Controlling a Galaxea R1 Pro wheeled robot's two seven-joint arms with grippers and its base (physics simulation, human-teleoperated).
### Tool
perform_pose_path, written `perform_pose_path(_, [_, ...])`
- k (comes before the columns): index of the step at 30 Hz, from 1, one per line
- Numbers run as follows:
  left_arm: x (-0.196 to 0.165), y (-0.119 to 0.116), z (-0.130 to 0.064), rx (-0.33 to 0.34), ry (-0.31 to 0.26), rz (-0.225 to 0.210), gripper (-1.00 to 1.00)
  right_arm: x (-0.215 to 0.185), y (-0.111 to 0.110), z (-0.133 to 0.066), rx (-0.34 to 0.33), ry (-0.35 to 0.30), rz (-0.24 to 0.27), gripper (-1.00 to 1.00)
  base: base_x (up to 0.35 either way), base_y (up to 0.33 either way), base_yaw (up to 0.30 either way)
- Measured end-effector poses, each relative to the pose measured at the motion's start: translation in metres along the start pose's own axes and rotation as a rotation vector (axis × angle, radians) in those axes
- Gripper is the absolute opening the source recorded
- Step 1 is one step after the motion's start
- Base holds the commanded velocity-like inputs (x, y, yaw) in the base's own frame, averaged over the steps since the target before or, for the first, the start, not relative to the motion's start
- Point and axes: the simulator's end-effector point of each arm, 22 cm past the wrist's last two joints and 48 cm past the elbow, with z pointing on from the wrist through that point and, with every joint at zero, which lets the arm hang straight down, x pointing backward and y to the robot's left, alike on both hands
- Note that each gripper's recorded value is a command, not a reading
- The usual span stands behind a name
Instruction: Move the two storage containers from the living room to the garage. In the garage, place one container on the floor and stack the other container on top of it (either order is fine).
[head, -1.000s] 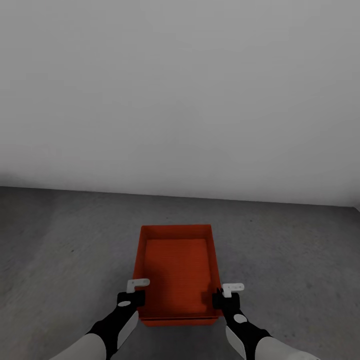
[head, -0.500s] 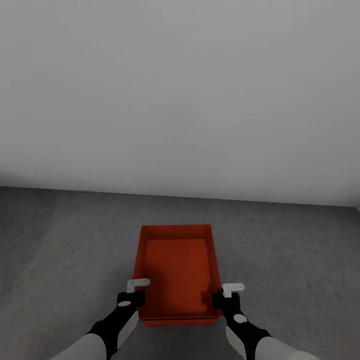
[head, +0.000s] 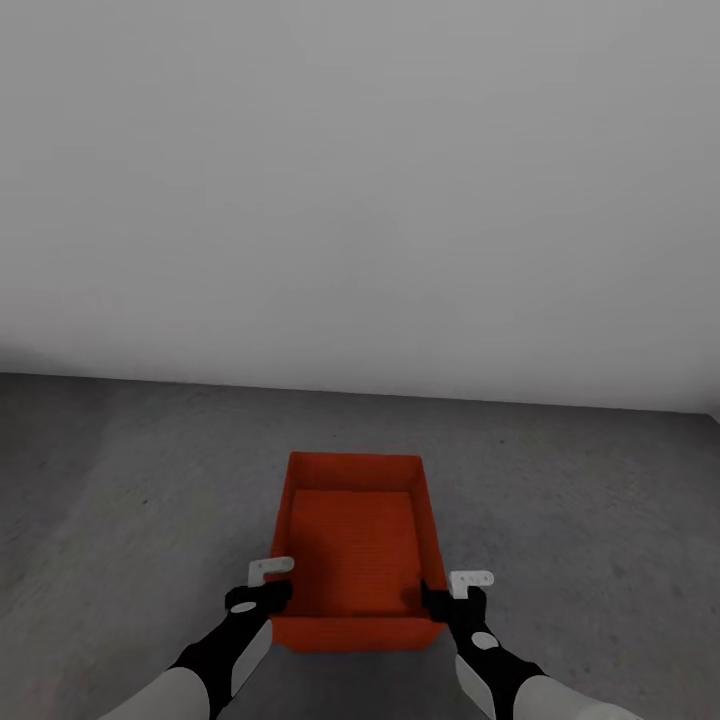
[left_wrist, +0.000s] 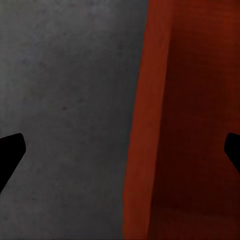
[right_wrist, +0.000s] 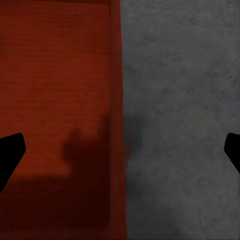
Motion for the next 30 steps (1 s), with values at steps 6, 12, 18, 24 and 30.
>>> perform_pose_path(6, [-0.001,0.0,0.0,0.001,-0.002,-0.001,1.0,0.0,-0.001,0.0,0.001,0.0,0.0,1.0,0.0,0.0,0.0])
perform_pose_path(12, [-0.002,0.0,0.0,0.001,-0.003,-0.002,1.0,0.0,-0.001,0.0,0.001,0.0,0.0,1.0,0.0,0.0,0.0])
perform_pose_path(18, [-0.002,0.0,0.0,0.001,-0.003,-0.002,1.0,0.0,0.0,0.0,0.001,0.0,0.0,1.0,0.0,0.0,0.0])
perform_pose_path(24, [-0.004,0.0,-0.003,0.001,-0.002,-0.002,1.0,-0.003,0.0,-0.003,0.0,0.0,0.0,1.0,0.0,0.0,0.0])
perform_pose_path(30, [-0.011,0.001,-0.012,0.0,-0.002,-0.002,1.0,-0.011,0.0,-0.01,0.0,0.0,0.0,1.0,0.0,0.0,0.0])
